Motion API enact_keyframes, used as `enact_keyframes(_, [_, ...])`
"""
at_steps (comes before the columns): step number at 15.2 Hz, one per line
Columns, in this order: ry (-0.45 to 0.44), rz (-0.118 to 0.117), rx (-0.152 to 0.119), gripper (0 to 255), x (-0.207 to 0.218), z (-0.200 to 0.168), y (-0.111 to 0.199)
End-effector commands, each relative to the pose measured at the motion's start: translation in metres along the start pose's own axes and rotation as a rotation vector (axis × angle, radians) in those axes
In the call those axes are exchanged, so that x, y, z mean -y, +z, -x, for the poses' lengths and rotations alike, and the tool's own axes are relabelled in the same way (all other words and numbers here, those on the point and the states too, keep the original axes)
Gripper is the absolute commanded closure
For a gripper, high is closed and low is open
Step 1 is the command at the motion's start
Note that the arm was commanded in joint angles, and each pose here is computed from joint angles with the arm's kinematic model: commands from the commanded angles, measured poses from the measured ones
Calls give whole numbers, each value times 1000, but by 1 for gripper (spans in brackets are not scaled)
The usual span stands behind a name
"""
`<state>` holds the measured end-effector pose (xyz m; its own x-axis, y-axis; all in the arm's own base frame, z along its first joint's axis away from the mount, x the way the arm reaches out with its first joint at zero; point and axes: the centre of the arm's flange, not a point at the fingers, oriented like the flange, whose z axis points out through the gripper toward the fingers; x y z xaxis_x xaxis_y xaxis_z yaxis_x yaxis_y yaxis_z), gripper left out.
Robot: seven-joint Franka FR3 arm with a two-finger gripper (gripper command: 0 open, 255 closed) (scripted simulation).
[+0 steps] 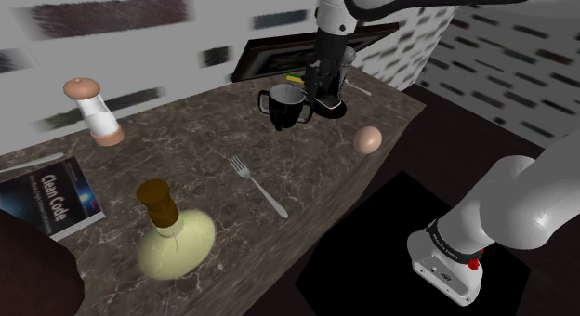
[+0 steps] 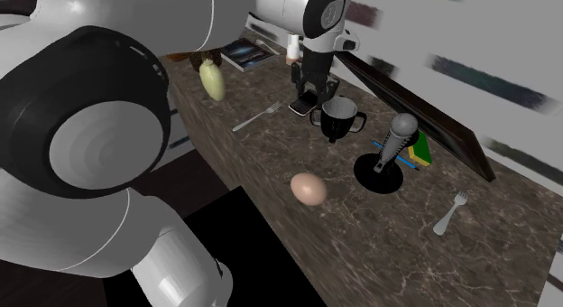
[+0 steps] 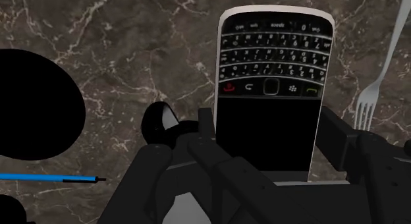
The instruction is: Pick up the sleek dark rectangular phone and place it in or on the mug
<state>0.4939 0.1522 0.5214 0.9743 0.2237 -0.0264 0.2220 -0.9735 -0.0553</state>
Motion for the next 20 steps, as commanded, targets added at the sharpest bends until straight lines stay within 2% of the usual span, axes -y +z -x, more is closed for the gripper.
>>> enact_keyframes(1, [0, 0, 1, 255, -6, -17, -4])
enact_keyframes(10, [0, 0, 1, 255, -43, -135, -14])
enact_keyframes(20, [0, 0, 1, 255, -46, -136, 39])
